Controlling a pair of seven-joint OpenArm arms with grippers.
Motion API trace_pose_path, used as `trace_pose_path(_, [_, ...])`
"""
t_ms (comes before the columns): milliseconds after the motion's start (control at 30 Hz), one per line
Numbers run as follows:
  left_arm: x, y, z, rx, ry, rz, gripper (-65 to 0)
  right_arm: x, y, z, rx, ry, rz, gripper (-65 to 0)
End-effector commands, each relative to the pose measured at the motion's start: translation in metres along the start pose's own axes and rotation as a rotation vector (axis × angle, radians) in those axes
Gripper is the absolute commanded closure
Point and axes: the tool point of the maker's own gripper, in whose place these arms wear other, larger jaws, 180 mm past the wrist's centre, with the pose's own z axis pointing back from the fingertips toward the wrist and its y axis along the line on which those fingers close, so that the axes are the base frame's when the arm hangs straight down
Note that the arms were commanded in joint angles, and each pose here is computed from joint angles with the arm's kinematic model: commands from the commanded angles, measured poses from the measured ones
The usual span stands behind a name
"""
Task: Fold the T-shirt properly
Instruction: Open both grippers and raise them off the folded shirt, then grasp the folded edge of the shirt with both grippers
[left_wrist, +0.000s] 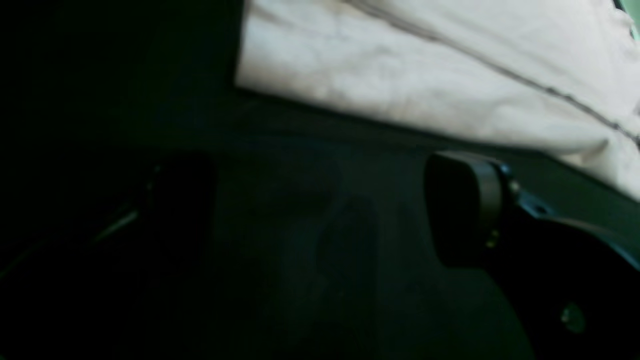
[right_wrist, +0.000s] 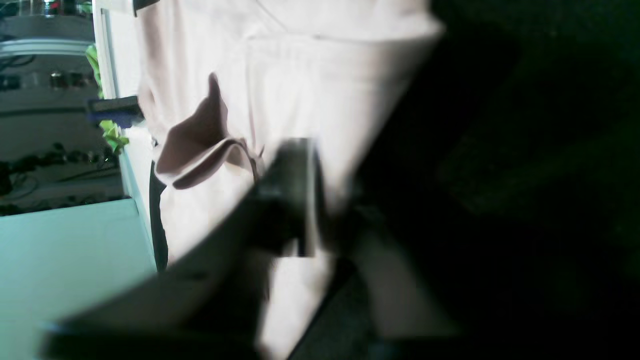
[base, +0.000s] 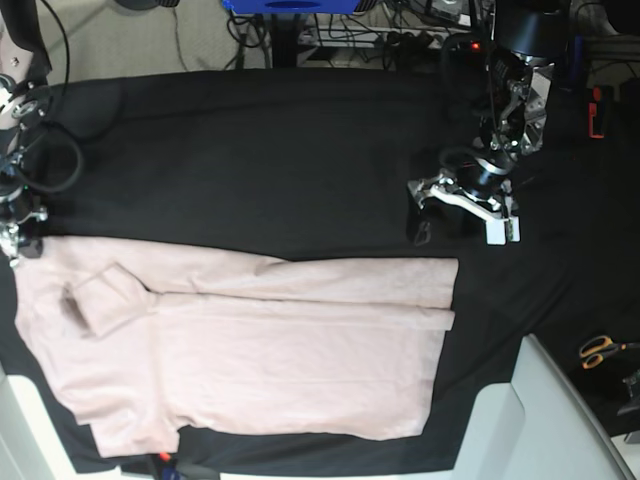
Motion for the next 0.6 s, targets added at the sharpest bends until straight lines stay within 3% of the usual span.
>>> trace_pose_path(0, [0.007,-0.002,-0.004,-0.008,-0.006,0.004,-65.0,0.006,0.008,-0.002,0.017,-0.004,-0.002,0.0])
trace_pose_path(167, [0.009,-0.015,-0.019,-0.02,-0.017,0.049,-65.0,0.005,0.003,0.0,0.009,0.001,0.0,-0.5])
trace_pose_path(367, [0.02,0.003,-0.021,0.03,-0.109,0.333,-65.0,0.005,-0.004,0.004,-0.005,0.0,0.007,-0.5])
trace_pose_path(567, [0.012,0.021,-0.029,0.093,-0.085,0.392,-65.0,0.005,-0.006,0.005,-0.006,0.001,0.009,-0.5])
